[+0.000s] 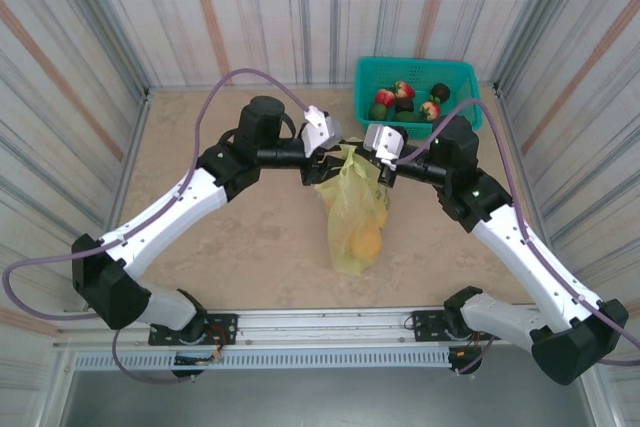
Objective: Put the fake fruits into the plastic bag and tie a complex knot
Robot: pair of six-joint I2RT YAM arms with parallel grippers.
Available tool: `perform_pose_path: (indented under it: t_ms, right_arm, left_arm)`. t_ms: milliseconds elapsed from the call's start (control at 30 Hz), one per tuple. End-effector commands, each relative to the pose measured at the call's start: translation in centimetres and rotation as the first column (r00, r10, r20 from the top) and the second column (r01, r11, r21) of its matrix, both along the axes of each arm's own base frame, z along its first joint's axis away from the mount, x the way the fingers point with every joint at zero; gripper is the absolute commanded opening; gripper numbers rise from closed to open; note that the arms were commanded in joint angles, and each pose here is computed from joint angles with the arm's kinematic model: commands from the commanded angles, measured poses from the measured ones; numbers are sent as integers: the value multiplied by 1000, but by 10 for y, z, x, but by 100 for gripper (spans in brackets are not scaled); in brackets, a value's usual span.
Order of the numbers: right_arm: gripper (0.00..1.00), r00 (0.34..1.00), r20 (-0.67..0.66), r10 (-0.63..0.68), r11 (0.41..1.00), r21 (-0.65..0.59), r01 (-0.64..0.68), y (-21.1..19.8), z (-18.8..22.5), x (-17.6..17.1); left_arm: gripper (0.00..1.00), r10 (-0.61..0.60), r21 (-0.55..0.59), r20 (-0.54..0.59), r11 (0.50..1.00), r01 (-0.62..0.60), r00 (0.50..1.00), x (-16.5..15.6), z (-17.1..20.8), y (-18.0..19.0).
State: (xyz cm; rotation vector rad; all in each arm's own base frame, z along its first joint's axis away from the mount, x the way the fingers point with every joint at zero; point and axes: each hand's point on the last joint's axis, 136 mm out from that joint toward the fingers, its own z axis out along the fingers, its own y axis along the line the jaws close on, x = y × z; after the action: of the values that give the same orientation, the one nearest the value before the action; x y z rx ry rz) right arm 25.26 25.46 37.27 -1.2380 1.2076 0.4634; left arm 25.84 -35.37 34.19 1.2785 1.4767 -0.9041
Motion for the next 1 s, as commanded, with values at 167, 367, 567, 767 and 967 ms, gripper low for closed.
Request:
perform_pose_path:
  t_ms: [167, 367, 567, 767, 967]
  right_arm:
    - [0, 999, 34, 14, 998, 53, -16, 0, 23, -5]
    - [0, 1000, 25, -7, 999, 45, 6, -2, 16, -2]
    - [1, 999, -34, -24, 999, 35, 25, -3, -6, 1]
    - [4, 991, -128, -26, 999, 20, 29, -3, -41, 0]
    - [16, 977, -209, -39, 999, 1, 40, -7, -68, -5]
  left_arm:
    - [9, 15, 0, -24, 1000, -15, 1000, 0, -4, 0]
    - [0, 6, 9, -49, 1000, -5, 999, -4, -6, 2]
    - [0, 21, 26, -90, 999, -19, 996, -3, -16, 3]
    - [0, 49, 11, -157, 999, -48, 986, 0, -36, -4]
    - [0, 80, 17, -206, 997, -79, 975, 1, -49, -7]
